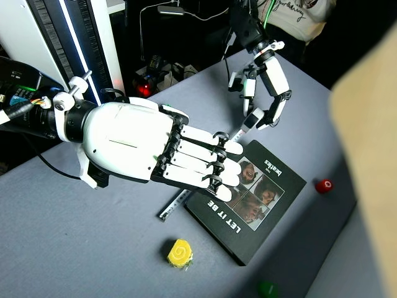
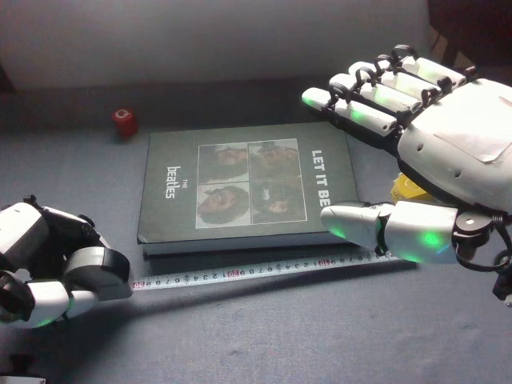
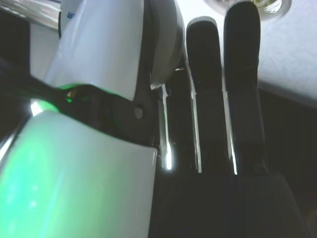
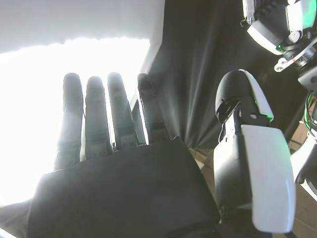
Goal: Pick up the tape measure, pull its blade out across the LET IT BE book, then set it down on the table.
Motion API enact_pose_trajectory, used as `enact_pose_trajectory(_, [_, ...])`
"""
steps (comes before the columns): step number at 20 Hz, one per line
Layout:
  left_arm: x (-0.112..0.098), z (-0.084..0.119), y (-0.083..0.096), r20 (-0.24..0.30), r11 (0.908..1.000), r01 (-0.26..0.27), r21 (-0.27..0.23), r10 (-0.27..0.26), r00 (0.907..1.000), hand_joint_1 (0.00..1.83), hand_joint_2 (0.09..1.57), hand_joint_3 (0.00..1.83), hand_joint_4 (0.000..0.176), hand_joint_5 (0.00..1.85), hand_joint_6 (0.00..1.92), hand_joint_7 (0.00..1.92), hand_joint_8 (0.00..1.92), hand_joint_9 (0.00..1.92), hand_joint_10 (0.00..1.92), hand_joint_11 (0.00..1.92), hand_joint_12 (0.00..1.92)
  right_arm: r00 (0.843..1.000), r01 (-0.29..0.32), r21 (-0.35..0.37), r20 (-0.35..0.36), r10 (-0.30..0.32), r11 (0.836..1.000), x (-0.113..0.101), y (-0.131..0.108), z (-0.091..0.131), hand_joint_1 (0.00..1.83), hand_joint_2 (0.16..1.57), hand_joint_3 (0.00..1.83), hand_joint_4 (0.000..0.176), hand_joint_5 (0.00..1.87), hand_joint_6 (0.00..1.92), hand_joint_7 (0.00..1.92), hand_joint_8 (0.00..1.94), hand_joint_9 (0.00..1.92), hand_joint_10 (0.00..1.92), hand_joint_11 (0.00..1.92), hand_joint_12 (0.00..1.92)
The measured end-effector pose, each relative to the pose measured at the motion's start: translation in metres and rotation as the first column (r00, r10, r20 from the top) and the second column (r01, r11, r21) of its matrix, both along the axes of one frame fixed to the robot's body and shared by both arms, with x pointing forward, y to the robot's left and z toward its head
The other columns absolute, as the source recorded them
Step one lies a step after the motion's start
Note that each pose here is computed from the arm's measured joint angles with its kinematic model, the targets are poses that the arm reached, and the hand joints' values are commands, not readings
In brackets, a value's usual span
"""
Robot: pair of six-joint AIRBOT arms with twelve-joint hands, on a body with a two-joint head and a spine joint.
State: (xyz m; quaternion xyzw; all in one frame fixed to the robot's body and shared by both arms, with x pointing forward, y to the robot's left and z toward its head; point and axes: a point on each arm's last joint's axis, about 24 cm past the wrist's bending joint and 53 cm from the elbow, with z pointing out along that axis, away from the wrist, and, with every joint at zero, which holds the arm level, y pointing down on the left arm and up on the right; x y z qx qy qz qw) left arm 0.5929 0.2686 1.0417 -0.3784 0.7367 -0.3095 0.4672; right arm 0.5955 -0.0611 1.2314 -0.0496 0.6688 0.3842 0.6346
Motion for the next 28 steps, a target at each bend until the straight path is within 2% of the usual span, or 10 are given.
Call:
enact_pose_trajectory(1, [-0.001, 0.0, -0.001, 0.003, 0.9999, 0.007, 0.011, -0.007, 1.0, 1.22, 1.16, 0.0, 0.0, 0.79, 1.15, 0.98, 1.1, 0.9, 0.54, 0.74, 0.97, 1.0, 0.0, 0.0, 0.0, 0.0, 1.0, 0.0, 0.0, 0.0, 0.0, 1.18, 0.0, 0.079, 0.04, 0.0, 0.1, 0.0, 0.08, 0.01, 0.0, 0.48])
enact_pose_trajectory(2, [0.0, 0.001, 0.0, 0.008, 0.9998, 0.008, 0.019, -0.008, 0.9999, 1.08, 1.18, 0.0, 0.0, 0.83, 1.19, 0.93, 0.52, 0.93, 0.31, 0.7, 0.89, 1.0, 0.0, 0.001, 0.0, 0.0, 1.0, 0.0, 0.0, 0.0, 0.0, 1.18, 0.0, 0.079, 0.04, 0.0, 0.09, 0.0, 0.08, 0.01, 0.0, 0.48])
enact_pose_trajectory(3, [0.001, 0.003, 0.0, 0.019, 0.9997, 0.007, 0.024, -0.008, 0.9998, 0.94, 1.16, 0.0, 0.0, 0.79, 0.5, 0.95, 0.24, 0.94, 0.2, 0.68, 0.84, 1.0, 0.0, 0.0, 0.0, 0.0, 1.0, 0.0, 0.0, 0.0, 0.0, 1.18, 0.0, 0.079, 0.04, 0.0, 0.09, 0.0, 0.08, 0.01, 0.0, 0.48])
enact_pose_trajectory(4, [0.001, 0.004, 0.0, 0.022, 0.9996, 0.008, 0.027, -0.009, 0.9997, 0.87, 1.17, 0.0, 0.0, 0.84, 0.18, 0.97, 0.09, 0.95, 0.11, 0.67, 0.77, 1.0, -0.001, 0.0, 0.0, 0.001, 1.0, 0.0, 0.0, 0.0, 0.0, 1.18, 0.0, 0.079, 0.04, 0.0, 0.09, 0.0, 0.08, 0.01, 0.0, 0.48])
enact_pose_trajectory(5, [0.001, 0.004, 0.0, 0.022, 0.9995, 0.01, 0.031, -0.011, 0.9997, 0.8, 1.17, 0.0, 0.0, 0.85, 0.06, 0.95, 0.03, 0.95, 0.05, 0.65, 0.73, 1.0, 0.0, 0.0, 0.0, 0.0, 1.0, 0.0, 0.0, 0.0, 0.0, 1.18, 0.0, 0.079, 0.04, 0.0, 0.09, 0.0, 0.08, 0.01, 0.0, 0.48])
enact_pose_trajectory(17, [-0.002, 0.003, -0.005, 0.012, 0.9996, 0.024, 0.016, -0.024, 0.9996, 0.57, 1.07, 0.0, 0.0, 0.65, 0.0, 0.71, 0.0, 0.67, 0.0, 0.44, 0.63, 1.0, 0.0, 0.001, 0.0, 0.0, 1.0, 0.0, 0.0, 0.0, 0.01, 1.19, 0.0, 0.078, 0.04, 0.0, 0.1, 0.0, 0.09, 0.0, 0.0, 0.5])
enact_pose_trajectory(20, [0.017, 0.033, 0.007, 0.089, 0.9998, -0.004, 0.017, 0.002, 0.9961, 0.56, 1.06, 0.0, 0.0, 0.63, 0.0, 0.69, 0.0, 0.65, 0.0, 0.4, 0.62, 1.0, -0.003, 0.003, -0.001, 0.003, 1.0, 0.0, 0.0, 0.0, 0.02, 1.18, 0.0, 0.078, 0.03, 0.0, 0.1, 0.0, 0.1, 0.0, 0.0, 0.54])
enact_pose_trajectory(23, [0.025, 0.045, 0.009, 0.114, 0.9999, -0.012, 0.009, 0.011, 0.9934, 0.56, 1.06, 0.0, 0.0, 0.62, 0.0, 0.65, 0.0, 0.64, 0.0, 0.39, 0.62, 1.0, -0.005, 0.002, 0.001, 0.005, 1.0, -0.001, 0.001, 0.0, 0.02, 1.18, 0.0, 0.078, 0.02, 0.0, 0.08, 0.0, 0.09, 0.0, 0.0, 0.51])
enact_pose_trajectory(25, [0.033, 0.055, 0.01, 0.127, 0.9999, -0.008, 0.01, 0.007, 0.9918, 0.56, 1.05, 0.0, 0.0, 0.62, 0.0, 0.67, 0.0, 0.65, 0.0, 0.38, 0.65, 1.0, -0.006, 0.002, 0.0, 0.006, 1.0, -0.001, 0.001, 0.0, 0.02, 1.18, 0.0, 0.078, 0.0, 0.0, 0.03, 0.0, 0.04, 0.0, 0.0, 0.37])
enact_pose_trajectory(28, [0.049, 0.08, 0.015, 0.173, 0.9995, -0.008, 0.03, 0.003, 0.9848, 0.56, 1.05, 0.0, 0.0, 0.67, 0.02, 0.71, 0.01, 0.66, 0.0, 0.41, 0.66, 1.0, -0.006, 0.002, 0.0, 0.006, 1.0, -0.001, 0.001, 0.0, 0.02, 1.19, 0.0, 0.063, 0.06, 0.01, 0.09, 0.01, 0.12, 0.02, 0.0, 0.56])
